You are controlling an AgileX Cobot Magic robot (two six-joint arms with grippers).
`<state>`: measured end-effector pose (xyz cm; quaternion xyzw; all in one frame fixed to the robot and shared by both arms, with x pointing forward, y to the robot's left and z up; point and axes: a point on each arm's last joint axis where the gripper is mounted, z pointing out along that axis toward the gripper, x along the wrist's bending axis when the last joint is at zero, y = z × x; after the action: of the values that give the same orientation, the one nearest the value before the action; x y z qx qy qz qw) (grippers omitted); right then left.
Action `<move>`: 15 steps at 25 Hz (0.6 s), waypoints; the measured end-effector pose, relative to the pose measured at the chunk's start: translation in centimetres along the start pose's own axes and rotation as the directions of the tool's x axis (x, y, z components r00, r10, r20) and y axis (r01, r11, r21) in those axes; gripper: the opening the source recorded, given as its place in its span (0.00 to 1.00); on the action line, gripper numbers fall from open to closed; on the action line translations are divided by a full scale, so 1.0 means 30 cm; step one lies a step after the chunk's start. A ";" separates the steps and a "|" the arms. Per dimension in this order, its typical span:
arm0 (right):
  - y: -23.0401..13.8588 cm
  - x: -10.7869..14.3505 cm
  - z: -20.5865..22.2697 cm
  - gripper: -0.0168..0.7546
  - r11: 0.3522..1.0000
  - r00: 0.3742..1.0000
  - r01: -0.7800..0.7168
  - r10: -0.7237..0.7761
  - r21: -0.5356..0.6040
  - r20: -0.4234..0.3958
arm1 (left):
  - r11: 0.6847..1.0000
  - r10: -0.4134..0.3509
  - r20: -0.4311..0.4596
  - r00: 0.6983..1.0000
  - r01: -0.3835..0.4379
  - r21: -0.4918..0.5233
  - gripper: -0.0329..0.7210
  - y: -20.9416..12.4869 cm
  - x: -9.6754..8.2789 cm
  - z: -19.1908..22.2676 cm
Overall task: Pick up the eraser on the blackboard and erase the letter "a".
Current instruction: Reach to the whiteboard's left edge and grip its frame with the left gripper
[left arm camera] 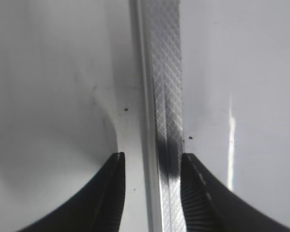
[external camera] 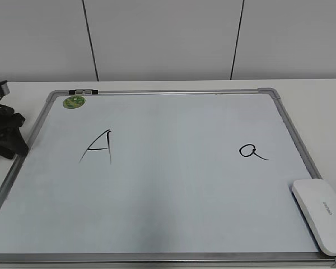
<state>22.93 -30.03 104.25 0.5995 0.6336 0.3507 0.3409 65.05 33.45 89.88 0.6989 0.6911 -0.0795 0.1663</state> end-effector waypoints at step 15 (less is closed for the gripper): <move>0.000 0.000 0.000 0.78 1.000 1.000 0.000 0.000 0.000 0.000 | 1.000 -0.010 0.016 1.000 0.010 0.010 0.16 0.000 0.000 0.012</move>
<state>22.93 -30.03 104.25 0.5995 0.6336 0.3507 0.3409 65.11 33.34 89.55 0.6956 0.6928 -0.0891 0.1679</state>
